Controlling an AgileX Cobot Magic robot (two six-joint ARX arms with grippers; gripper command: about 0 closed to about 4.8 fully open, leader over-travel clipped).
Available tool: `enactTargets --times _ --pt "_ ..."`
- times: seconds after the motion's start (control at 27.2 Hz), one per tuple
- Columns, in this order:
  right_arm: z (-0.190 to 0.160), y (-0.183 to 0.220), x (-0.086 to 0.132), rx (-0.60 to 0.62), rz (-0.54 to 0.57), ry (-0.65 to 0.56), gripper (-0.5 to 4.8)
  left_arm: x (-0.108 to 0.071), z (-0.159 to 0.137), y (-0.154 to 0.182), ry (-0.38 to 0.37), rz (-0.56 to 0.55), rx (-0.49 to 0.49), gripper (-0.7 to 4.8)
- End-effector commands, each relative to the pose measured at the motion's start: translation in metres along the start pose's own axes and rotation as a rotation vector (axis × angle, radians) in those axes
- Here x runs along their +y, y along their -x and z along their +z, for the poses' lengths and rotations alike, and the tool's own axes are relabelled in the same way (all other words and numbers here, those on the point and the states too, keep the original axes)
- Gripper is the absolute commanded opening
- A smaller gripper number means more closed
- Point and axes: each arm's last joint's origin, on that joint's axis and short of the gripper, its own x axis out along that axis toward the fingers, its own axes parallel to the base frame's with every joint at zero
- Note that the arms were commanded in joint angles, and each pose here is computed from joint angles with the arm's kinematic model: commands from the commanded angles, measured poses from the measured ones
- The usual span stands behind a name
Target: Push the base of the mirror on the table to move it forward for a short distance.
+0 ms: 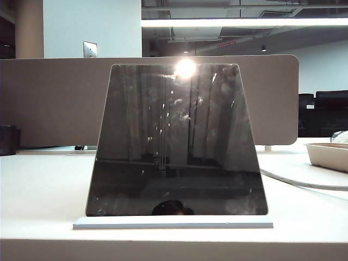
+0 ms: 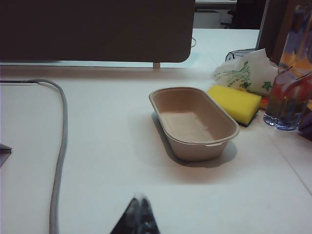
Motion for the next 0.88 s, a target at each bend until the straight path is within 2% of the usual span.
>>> enactTargets --times 0.04,0.29,0.37,0.55,0.59,0.66,0.7,0.77,0.88 --pt "0.002 0.0 0.0 -0.015 0.001 -0.006 -0.05 0.0 0.001 0.0 -0.005 -0.005 -0.011 -0.01" --pt "0.002 0.0 0.0 -0.015 0.001 -0.006 -0.05 -0.004 0.001 0.0 -0.004 -0.033 -0.011 -0.01" --pt "0.002 0.0 0.0 -0.014 0.011 -0.013 -0.05 -0.012 0.001 0.0 -0.003 -0.11 -0.01 -0.01" --pt "0.002 0.001 0.004 -0.006 0.126 -0.069 -0.05 -0.044 0.001 0.009 0.002 -0.447 -0.005 -0.01" --pt "0.003 0.001 0.004 -0.005 0.141 -0.076 -0.05 -0.047 0.001 0.01 0.002 -0.481 -0.005 -0.01" --pt "0.006 0.001 0.006 -0.024 0.199 -0.194 -0.05 -0.056 0.001 0.015 0.004 -0.586 -0.004 -0.01" --pt "0.014 0.002 0.008 -0.074 0.273 -0.35 -0.05 -0.06 0.001 0.018 0.004 -0.637 -0.003 -0.01" --pt "0.026 0.005 0.01 -0.154 0.368 -0.51 -0.06 -0.062 0.0 0.02 0.005 -0.671 -0.002 -0.01" --pt "0.052 0.015 0.011 -0.285 0.497 -0.663 -0.06 -0.064 0.0 0.021 0.005 -0.692 -0.002 -0.01"
